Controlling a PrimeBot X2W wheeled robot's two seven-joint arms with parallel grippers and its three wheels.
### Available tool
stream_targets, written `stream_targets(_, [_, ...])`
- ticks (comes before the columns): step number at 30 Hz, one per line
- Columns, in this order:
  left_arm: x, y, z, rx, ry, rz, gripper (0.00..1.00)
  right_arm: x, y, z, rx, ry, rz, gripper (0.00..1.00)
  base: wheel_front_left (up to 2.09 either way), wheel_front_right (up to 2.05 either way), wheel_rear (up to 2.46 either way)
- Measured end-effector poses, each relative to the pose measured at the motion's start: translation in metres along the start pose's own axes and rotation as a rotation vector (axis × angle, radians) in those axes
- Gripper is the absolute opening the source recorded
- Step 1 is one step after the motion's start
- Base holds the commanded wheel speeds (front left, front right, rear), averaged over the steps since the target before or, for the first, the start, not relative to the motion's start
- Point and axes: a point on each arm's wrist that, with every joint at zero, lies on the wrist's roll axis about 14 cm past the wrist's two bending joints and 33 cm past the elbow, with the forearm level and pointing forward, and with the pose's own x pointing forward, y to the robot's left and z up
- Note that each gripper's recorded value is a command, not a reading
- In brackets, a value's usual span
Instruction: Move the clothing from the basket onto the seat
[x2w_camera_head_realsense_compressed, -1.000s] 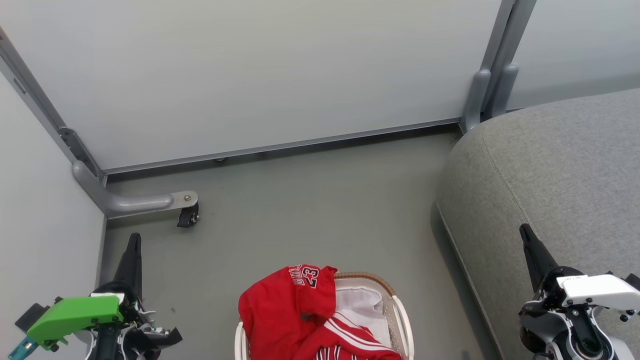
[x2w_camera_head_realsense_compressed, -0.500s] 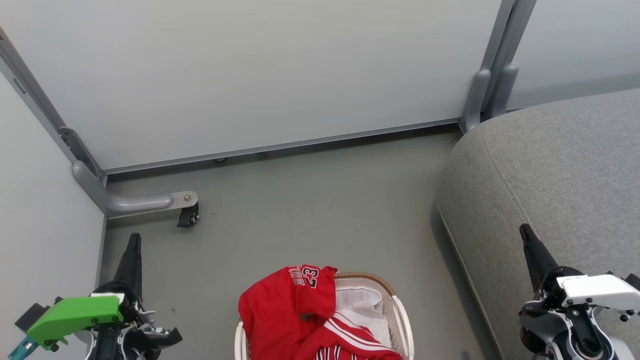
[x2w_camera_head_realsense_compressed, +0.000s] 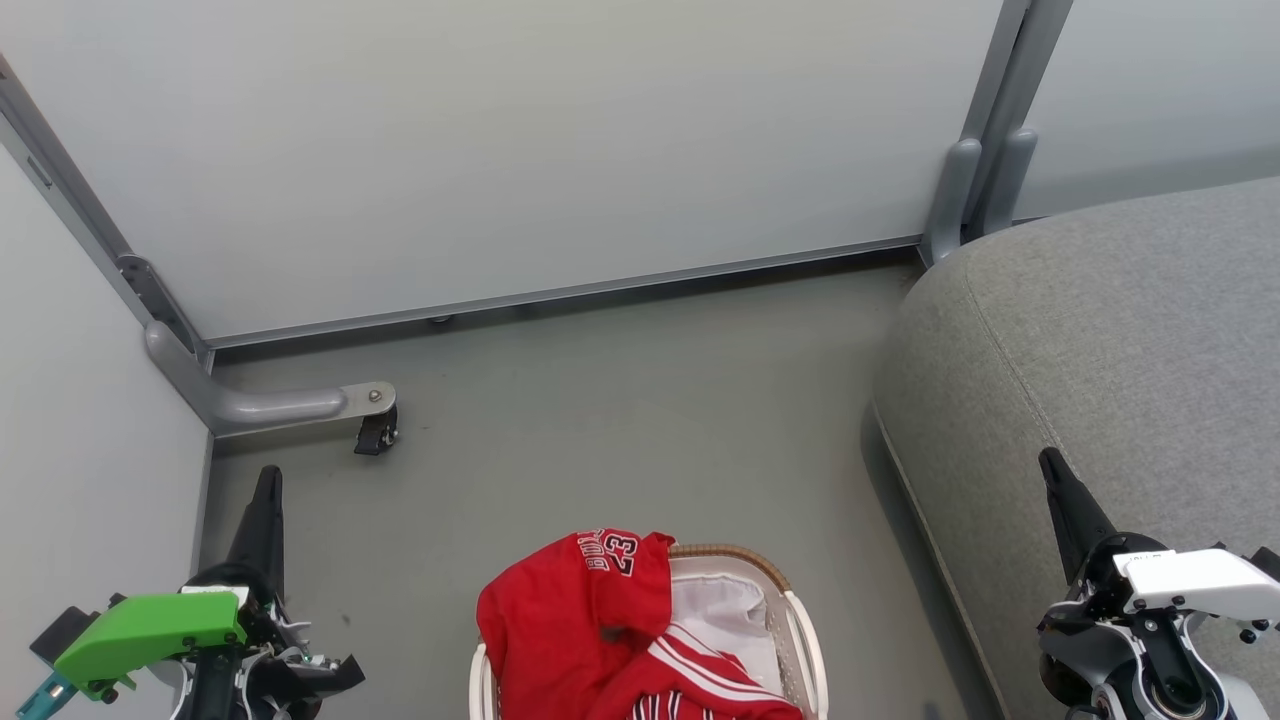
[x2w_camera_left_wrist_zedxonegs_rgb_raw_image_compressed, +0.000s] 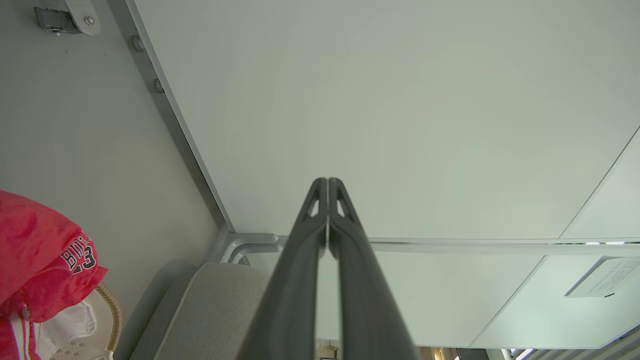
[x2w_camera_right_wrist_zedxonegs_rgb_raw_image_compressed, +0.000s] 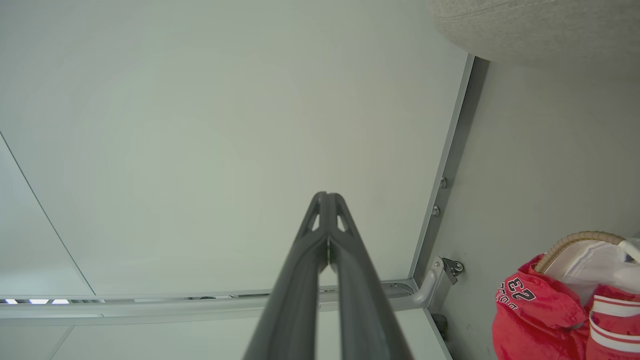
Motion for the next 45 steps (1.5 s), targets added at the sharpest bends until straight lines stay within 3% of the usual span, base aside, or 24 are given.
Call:
stream_targets(4, [0.000, 0.001, 0.000, -0.001, 0.000, 0.004, 0.00, 0.000, -0.002, 0.000, 0.001, 0.000, -0.004, 0.00, 0.00, 0.00, 0.00])
stream_targets(5, [-0.001, 0.004, 0.000, -0.003, 0.000, 0.014, 1.00, -0.001, -0.004, -0.001, 0.004, 0.000, -0.013, 1.00, 0.00, 0.00, 0.00])
stream_targets(6, [-0.003, 0.010, -0.001, -0.006, 0.000, 0.030, 0.00, -0.004, -0.010, -0.002, 0.008, 0.000, -0.030, 0.00, 0.00, 0.00, 0.00])
stream_targets(7, [-0.006, 0.016, -0.002, -0.008, 0.000, 0.049, 1.00, -0.006, -0.016, -0.003, 0.012, 0.000, -0.048, 1.00, 0.00, 0.00, 0.00])
stream_targets(8, [-0.009, 0.022, -0.002, -0.011, 0.000, 0.068, 0.00, -0.009, -0.022, -0.003, 0.016, 0.000, -0.065, 0.00, 0.00, 0.00, 0.00])
stream_targets(9, [-0.011, 0.027, -0.002, -0.013, 0.000, 0.083, 1.00, -0.011, -0.027, -0.004, 0.020, 0.000, -0.079, 1.00, 0.00, 0.00, 0.00])
stream_targets(19, [-0.015, 0.035, -0.013, 0.011, 0.006, 0.108, 1.00, -0.016, -0.037, -0.007, 0.001, -0.017, -0.112, 1.00, 0.00, 0.00, 0.00])
stream_targets(29, [-0.014, 0.029, -0.015, 0.144, 0.001, 0.090, 1.00, -0.017, -0.038, 0.008, -0.138, -0.069, -0.123, 1.00, 0.00, 0.00, 0.00])
stream_targets(45, [-0.009, 0.004, -0.030, 0.504, 0.024, 0.024, 1.00, -0.008, -0.002, 0.007, -0.570, -0.072, -0.021, 1.00, 0.00, 0.00, 0.00])
